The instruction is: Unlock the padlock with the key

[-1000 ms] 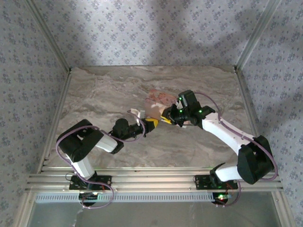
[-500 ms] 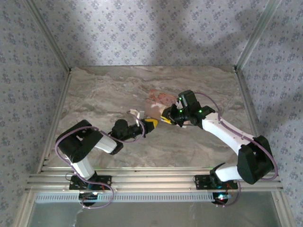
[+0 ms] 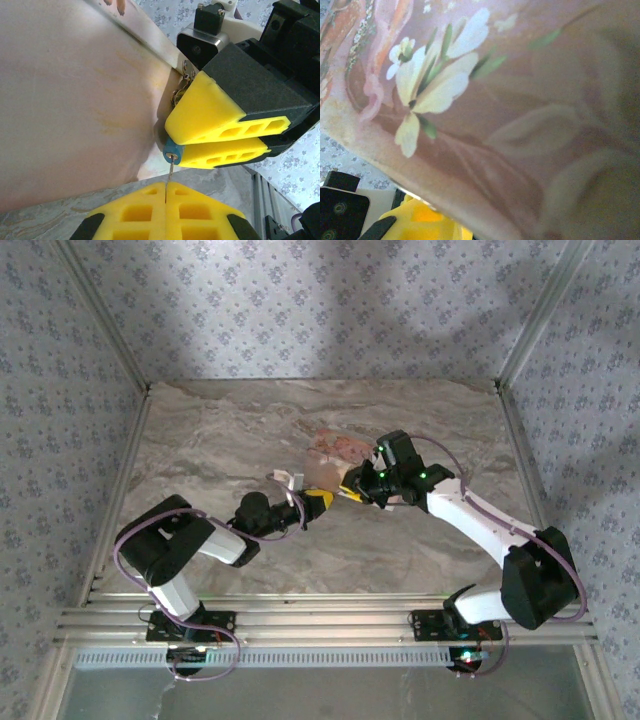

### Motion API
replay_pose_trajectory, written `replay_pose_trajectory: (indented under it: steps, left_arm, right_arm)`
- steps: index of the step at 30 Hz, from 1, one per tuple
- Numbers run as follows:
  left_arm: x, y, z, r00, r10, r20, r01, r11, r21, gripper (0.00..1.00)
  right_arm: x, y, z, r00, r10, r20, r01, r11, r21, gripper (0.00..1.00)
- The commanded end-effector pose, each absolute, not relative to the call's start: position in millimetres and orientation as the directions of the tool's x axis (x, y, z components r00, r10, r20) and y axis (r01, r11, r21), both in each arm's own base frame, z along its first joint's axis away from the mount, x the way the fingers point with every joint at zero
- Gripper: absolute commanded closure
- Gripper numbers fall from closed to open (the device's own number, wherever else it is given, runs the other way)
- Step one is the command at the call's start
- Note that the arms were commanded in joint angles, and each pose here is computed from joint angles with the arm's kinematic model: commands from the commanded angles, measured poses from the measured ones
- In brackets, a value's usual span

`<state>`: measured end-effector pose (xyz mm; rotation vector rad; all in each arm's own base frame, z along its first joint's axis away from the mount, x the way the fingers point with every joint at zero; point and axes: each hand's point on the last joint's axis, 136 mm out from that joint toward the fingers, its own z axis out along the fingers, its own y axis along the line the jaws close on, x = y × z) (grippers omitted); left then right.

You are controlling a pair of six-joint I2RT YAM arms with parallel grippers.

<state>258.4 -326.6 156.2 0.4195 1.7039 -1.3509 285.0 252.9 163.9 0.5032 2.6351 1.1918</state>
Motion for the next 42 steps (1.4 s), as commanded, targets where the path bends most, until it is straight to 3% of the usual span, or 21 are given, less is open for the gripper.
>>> replay_pose_trajectory:
  steps: [1,42]
  left_arm:
    - [254,-327,171,-0.514,-0.28,-0.811,0.747,0.319,-0.584,1.0]
    - [251,-327,181,-0.511,-0.295,-0.807,0.754,0.298,-0.586,1.0]
  right_arm:
    - [288,258,184,-0.923,0.378,-0.072,0.172,0.571,0.803,1.0]
    - [291,258,183,-0.92,0.385,-0.075,0.174,0.571,0.802,1.0]
